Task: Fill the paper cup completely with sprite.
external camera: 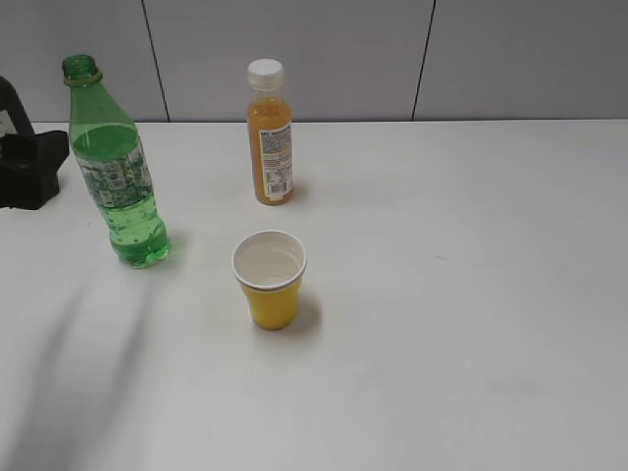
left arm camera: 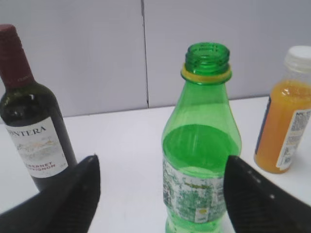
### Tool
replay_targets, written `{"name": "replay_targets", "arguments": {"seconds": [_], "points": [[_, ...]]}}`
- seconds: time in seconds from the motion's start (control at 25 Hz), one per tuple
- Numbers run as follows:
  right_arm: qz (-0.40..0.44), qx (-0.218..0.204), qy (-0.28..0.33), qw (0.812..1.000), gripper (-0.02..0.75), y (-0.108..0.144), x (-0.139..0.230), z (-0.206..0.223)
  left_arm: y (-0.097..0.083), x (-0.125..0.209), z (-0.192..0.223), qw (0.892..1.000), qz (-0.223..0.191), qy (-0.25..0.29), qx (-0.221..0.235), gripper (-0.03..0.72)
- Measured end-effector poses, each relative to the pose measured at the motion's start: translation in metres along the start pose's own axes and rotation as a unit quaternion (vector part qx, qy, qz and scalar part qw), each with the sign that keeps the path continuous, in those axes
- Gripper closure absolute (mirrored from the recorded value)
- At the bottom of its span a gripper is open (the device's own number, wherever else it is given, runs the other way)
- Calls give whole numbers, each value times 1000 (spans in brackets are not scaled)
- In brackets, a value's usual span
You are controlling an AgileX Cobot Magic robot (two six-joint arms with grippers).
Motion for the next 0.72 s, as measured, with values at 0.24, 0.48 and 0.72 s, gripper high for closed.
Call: {"name": "replay_targets", "arguments": {"seconds": [0.24, 0.48, 0.72], "points": [[0, 0, 0, 1000, 153, 0, 0, 0, 6, -8, -6, 992, 2, 115, 49, 95], [0, 0, 0, 1000, 153, 0, 0, 0, 27, -14, -13, 967, 23, 243, 72, 97], [0, 0, 0, 1000, 153, 0, 0, 0, 40, -35, -28, 944, -5, 322, 78, 98]]}}
Point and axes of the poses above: a point on each arm's last joint axis where the gripper is mounted, z pointing out along that axis toward the gripper, y along the wrist's bending axis when the last joint is at zero, x = y × z, the point moved 4 cm from there along z, pointing out along that axis toward the gripper, and after that the axes turned 3 degrees about -z, right-handed, at the moved point
